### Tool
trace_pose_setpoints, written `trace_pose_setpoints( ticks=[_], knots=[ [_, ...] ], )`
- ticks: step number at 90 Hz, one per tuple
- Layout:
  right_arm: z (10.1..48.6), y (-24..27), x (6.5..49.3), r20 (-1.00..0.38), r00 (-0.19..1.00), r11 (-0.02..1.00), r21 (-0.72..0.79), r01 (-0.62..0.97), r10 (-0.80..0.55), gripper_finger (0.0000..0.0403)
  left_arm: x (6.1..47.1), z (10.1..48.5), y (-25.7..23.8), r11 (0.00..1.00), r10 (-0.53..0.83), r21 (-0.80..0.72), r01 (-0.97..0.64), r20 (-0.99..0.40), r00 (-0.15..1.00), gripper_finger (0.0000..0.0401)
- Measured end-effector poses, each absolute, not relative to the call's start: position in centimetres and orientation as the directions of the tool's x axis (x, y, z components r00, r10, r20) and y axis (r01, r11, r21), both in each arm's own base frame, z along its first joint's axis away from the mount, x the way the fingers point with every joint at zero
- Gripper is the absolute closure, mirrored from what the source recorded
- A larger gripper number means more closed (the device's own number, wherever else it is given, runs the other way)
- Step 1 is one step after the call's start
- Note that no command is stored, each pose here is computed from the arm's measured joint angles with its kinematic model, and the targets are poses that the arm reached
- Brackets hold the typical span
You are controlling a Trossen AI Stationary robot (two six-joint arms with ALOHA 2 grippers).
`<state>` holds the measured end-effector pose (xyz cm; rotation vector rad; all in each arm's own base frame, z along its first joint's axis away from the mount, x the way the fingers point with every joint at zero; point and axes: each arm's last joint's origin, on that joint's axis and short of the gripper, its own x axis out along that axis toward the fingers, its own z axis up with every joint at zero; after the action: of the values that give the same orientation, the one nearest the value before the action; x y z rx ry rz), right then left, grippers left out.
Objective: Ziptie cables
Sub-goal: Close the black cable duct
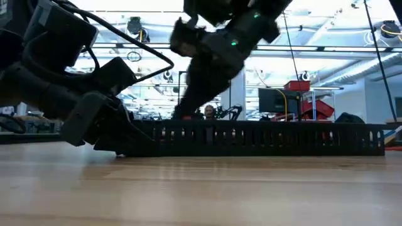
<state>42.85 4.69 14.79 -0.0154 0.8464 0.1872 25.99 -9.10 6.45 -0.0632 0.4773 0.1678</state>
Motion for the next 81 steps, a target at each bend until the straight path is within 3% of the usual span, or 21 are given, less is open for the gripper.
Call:
trace_pose_setpoints(
  ticks=[20,44,58,81],
  knots=[
    [14.8,4.4,43.5,-0.690,0.705,0.982,0.048,-0.182,0.164,0.0403,26.3,6.6,-8.8,0.986,0.125,-0.044,-0.164,-0.459,0.879,0.0163],
    [20.9,5.9,41.3,-0.651,0.740,0.975,0.002,-0.224,0.171,0.0403,26.4,6.6,-8.5,0.985,0.124,-0.049,-0.166,-0.464,0.877,0.0163],
    [21.5,5.8,39.8,-0.735,0.671,0.981,-0.041,-0.190,0.099,0.0403,26.4,6.5,-8.5,0.986,0.120,-0.051,-0.162,-0.467,0.876,0.0163],
    [19.0,4.8,39.3,-0.845,0.534,0.989,-0.048,-0.137,0.033,0.0403,26.4,6.5,-8.5,0.986,0.117,-0.051,-0.160,-0.470,0.875,0.0163]
  ],
)
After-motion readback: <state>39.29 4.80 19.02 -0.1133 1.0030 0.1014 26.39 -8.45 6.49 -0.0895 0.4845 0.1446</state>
